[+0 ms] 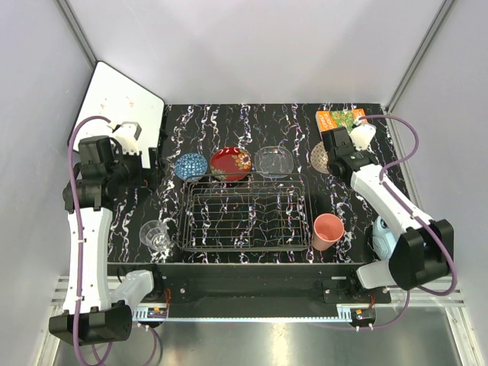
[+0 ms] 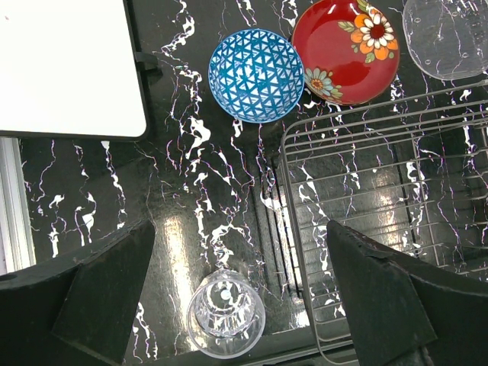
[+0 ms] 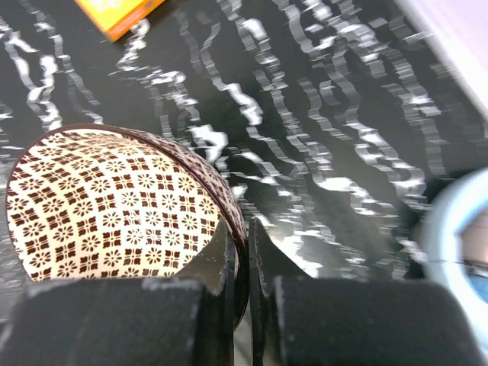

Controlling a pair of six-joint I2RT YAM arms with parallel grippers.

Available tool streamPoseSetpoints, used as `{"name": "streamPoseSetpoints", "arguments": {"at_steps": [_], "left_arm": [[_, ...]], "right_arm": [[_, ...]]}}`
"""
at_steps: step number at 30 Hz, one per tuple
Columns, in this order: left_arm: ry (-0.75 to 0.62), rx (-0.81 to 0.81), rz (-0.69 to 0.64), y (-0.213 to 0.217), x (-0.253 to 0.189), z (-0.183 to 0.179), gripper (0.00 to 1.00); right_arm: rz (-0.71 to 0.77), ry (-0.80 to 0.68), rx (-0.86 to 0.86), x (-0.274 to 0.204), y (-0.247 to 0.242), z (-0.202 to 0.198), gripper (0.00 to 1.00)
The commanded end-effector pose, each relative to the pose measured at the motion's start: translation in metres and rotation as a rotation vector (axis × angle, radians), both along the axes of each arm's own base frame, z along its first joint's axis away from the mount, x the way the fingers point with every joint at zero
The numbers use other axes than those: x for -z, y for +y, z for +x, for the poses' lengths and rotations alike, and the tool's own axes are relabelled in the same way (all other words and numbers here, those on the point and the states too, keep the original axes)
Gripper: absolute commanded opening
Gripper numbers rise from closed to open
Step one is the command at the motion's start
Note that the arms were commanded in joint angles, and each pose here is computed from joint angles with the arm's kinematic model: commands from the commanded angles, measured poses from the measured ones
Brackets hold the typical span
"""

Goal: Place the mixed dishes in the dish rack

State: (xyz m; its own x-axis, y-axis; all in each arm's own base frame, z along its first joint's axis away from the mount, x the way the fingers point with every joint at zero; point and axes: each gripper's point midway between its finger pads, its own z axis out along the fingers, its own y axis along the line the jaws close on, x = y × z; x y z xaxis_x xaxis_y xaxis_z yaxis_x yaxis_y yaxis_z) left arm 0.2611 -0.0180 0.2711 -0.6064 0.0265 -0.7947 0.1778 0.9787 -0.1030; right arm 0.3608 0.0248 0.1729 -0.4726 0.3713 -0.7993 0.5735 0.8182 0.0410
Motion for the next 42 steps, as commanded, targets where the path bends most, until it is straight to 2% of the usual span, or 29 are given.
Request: {"name": "streamPoseSetpoints", "arguments": {"at_steps": [1, 6, 13, 22, 42], "left_arm": [[-0.05, 0.007, 0.004, 0.0, -0.012, 0.001, 0.99], [-0.035, 0.007, -0.006, -0.001, -0.008, 0.002, 0.99], [-0.038, 0.008, -0.014, -0.002, -0.01, 0.001, 0.99], [-0.051, 0.005, -0.003, -0.001, -0.015, -0.002, 0.99], [-0.048, -0.001, 0.013, 0.001, -0.011, -0.005, 0.99]], "right_arm": [[-0.17, -0.071, 0.063, -0.046, -0.012, -0.023, 0.0], [-0.266, -0.132, 0.013, -0.076, -0.002, -0.054, 0.0], [-0.444, -0.108, -0.067, -0.093, 0.02, -0.081, 0.0], [-0.737, 0.026, -0.131, -0.066, 0.063, -0.084, 0.0], [-0.874, 0.124, -0.217, -0.016, 0.092, -0.082, 0.0]]}}
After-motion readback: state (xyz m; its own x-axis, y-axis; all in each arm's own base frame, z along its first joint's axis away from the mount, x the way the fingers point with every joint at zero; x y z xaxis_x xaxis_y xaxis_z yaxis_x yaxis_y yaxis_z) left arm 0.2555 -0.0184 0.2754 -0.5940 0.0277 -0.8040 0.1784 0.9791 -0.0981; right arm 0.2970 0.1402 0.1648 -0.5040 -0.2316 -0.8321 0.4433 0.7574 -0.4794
